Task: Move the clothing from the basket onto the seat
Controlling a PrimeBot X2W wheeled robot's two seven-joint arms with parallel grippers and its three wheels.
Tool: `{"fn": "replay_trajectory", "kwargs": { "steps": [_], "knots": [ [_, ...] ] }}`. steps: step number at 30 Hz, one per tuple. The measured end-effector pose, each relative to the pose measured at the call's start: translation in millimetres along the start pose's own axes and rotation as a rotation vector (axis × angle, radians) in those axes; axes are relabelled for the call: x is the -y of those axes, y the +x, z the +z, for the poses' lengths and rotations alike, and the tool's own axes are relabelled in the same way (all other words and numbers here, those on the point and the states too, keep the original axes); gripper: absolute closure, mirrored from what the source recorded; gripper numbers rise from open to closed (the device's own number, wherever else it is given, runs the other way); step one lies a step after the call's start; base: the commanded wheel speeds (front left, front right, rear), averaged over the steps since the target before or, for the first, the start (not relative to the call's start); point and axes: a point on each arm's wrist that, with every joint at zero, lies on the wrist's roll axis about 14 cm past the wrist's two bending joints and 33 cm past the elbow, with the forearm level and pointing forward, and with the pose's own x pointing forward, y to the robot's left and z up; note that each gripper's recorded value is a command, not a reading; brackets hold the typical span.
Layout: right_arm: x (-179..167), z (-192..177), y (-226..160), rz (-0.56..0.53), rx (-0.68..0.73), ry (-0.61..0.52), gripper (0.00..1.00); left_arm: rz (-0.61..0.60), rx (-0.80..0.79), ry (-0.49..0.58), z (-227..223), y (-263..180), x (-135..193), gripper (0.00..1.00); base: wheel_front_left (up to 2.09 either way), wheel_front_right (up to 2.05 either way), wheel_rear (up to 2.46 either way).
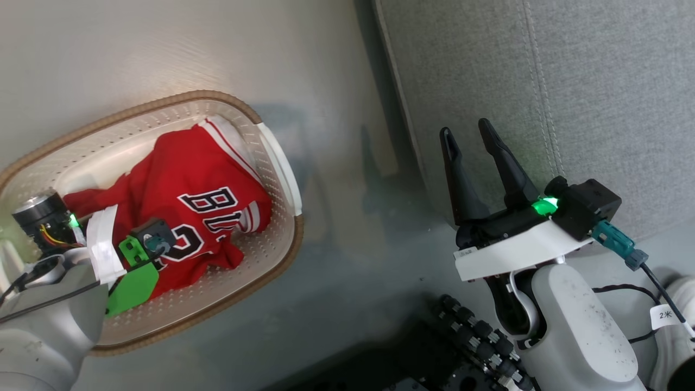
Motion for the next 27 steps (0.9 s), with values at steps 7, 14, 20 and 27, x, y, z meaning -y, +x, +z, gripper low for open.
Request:
{"fn": "replay_trajectory", "kwargs": {
  "steps": [7,14,20,27],
  "knots": [
    [13,-9,-5,-0.042,-0.032,0.003,0.00,-0.029,-0.114,-0.006,-10,20,2,0.00,0.00,0.00,0.00],
    [22,-19,-6,-0.070,-0.061,0.004,0.00,-0.048,-0.184,0.028,-15,39,0,0.00,0.00,0.00,0.00],
    [27,-23,-5,-0.083,-0.071,-0.002,0.00,-0.072,-0.222,0.009,-16,52,3,0.00,0.00,0.00,0.00],
    [29,-26,-5,-0.087,-0.076,-0.012,0.00,-0.096,-0.243,0.004,-21,56,8,1.00,0.00,0.00,0.00]
  ]
}}
